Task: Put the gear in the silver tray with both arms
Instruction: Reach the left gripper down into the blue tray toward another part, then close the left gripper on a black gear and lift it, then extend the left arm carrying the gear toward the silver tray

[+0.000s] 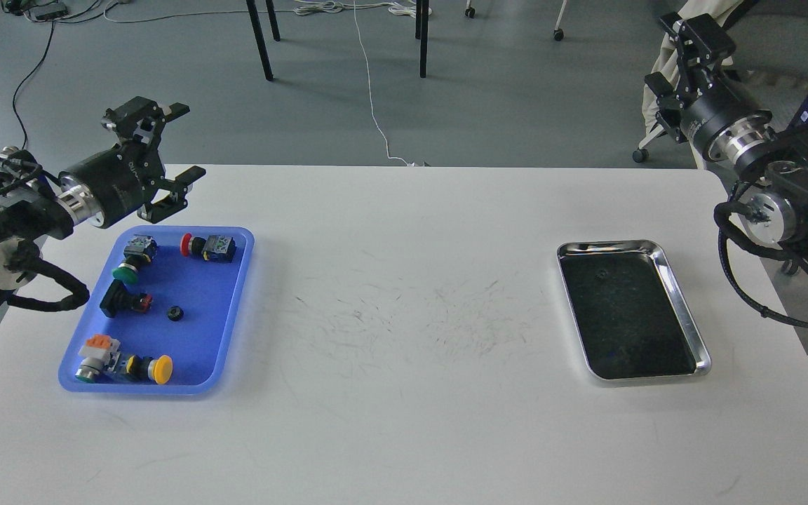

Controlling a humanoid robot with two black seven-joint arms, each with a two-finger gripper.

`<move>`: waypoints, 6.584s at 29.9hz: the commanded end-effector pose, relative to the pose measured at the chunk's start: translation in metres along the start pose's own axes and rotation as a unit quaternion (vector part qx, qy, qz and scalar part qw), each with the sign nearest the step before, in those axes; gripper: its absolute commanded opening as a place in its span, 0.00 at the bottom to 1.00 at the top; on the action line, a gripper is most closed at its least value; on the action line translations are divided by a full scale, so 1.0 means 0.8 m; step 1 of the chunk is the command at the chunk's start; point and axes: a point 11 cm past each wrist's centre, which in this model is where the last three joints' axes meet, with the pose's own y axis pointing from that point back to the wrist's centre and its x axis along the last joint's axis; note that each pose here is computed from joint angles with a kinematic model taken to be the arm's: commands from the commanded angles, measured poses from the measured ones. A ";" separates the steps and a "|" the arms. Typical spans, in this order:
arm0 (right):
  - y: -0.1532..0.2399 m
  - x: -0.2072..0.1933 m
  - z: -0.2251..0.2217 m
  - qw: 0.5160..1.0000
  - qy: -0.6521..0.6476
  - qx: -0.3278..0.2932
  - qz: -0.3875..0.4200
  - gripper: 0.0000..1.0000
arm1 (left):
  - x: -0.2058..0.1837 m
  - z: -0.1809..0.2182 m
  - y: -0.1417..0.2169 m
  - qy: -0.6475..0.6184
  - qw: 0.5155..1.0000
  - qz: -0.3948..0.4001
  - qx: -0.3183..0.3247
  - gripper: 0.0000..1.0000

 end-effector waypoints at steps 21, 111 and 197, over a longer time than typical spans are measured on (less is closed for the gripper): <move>-0.002 -0.029 0.025 0.978 -0.195 -0.013 0.065 0.96 | -0.064 -0.035 0.064 -0.253 0.962 -0.102 0.025 0.96; 0.001 -0.049 0.045 0.968 -0.238 -0.036 0.068 0.97 | 0.011 -0.207 0.115 -0.654 0.710 -0.152 0.213 0.56; -0.016 -0.031 0.005 0.966 -0.245 -0.001 0.086 0.97 | -0.345 -0.050 -0.172 -0.654 0.665 -0.354 -0.067 0.07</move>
